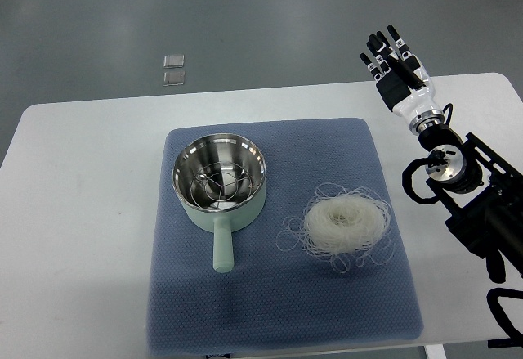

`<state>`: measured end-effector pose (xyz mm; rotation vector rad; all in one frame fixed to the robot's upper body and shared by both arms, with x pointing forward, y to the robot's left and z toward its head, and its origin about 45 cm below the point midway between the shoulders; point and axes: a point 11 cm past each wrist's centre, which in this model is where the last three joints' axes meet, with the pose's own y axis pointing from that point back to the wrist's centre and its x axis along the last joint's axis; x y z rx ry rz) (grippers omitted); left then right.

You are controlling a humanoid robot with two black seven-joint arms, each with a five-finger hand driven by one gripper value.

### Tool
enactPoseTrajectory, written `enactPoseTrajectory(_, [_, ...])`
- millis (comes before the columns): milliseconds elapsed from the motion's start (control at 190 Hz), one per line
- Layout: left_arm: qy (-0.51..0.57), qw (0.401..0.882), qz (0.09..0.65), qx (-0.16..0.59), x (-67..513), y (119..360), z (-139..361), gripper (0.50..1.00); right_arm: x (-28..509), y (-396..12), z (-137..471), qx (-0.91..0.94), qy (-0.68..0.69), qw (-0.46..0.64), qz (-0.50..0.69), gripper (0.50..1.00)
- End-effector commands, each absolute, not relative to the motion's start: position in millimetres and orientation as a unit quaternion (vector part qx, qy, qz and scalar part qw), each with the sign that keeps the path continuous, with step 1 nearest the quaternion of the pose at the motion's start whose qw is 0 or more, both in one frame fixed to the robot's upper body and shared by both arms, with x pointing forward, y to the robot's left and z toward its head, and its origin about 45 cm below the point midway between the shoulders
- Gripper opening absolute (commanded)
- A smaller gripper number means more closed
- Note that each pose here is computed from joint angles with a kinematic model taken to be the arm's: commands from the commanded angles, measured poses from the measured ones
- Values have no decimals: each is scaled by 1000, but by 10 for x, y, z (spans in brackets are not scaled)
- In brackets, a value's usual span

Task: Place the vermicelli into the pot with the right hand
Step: 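Swing the right hand inward above the mat toward the vermicelli bundle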

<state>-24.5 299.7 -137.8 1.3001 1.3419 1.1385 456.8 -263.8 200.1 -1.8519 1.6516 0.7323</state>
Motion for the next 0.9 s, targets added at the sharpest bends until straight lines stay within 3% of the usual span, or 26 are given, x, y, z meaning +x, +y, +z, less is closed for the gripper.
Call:
enactPoseTrajectory(0, [545, 459, 462, 528, -245, 2992, -1378, 1000, 4568, -2640, 2000, -688, 614, 273, 272, 987])
enactPoseTrajectory(579, [544, 458, 463, 528, -245, 2996, -1378, 1000, 4536, -2528, 1950, -711, 606, 243, 261, 987])
enactPoseTrajectory(895, [547, 463, 459, 525, -243, 2976, -1378, 1000, 4648, -2508, 2337, -861, 502, -71, -36, 987])
